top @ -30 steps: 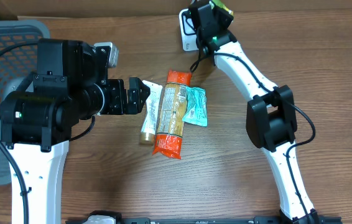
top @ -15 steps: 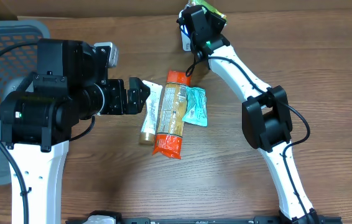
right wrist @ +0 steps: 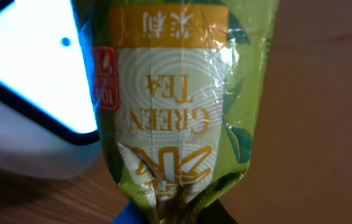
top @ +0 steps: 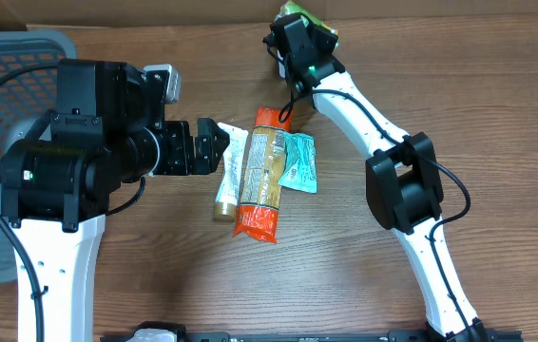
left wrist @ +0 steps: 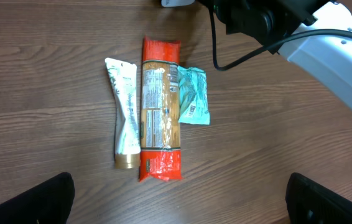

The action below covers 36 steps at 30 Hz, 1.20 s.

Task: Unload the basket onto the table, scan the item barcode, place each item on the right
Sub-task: 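Hold the green pouch barcode under the scanner, then carry it right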

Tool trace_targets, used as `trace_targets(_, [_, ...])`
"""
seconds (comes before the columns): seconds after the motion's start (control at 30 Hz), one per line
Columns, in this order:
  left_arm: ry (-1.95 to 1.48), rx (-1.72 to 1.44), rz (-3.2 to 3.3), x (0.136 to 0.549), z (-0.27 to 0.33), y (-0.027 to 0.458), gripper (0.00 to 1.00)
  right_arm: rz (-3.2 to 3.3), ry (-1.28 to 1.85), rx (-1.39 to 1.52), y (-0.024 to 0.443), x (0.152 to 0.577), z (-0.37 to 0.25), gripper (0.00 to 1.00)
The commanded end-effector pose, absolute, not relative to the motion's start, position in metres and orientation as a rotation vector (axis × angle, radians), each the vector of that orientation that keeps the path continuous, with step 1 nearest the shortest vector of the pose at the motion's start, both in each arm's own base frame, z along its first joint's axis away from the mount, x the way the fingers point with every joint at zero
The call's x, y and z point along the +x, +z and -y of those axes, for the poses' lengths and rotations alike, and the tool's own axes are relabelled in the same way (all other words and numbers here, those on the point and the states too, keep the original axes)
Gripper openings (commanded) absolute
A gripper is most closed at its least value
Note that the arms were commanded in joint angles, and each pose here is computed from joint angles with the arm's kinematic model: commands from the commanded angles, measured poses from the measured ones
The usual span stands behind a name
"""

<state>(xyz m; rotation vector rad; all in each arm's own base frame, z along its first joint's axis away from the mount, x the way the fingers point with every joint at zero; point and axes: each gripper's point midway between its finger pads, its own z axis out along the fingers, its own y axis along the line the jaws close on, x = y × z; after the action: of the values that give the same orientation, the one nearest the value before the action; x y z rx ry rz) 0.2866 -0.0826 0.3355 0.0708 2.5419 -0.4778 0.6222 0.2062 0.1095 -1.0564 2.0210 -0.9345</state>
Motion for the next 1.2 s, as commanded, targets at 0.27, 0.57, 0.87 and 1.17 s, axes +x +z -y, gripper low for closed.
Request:
trace_targets(0.27, [-0.482, 0.112, -2.538, 0.287, 0.086, 0.336, 1.0, -2.018, -0.118, -0.66, 0.334, 0.53, -0.219, 0.04])
trace_targets(0.57, [-0.483, 0.112, -2.539, 0.287, 0.086, 0.336, 1.0, -2.49, 0.521, -0.103, 0.323, 0.442, -0.149, 0.04])
trace_targets(0.87, [-0.482, 0.112, -2.538, 0.287, 0.086, 0.336, 0.99, -2.776, 0.366, 0.842, 0.196, 0.426, -0.026, 0.04])
trace_targets(1.17, [-0.482, 0.112, -2.539, 0.287, 0.086, 0.336, 1.0, -2.658, 0.199, 1.41, 0.073, 0.401, 0.049, 0.04])
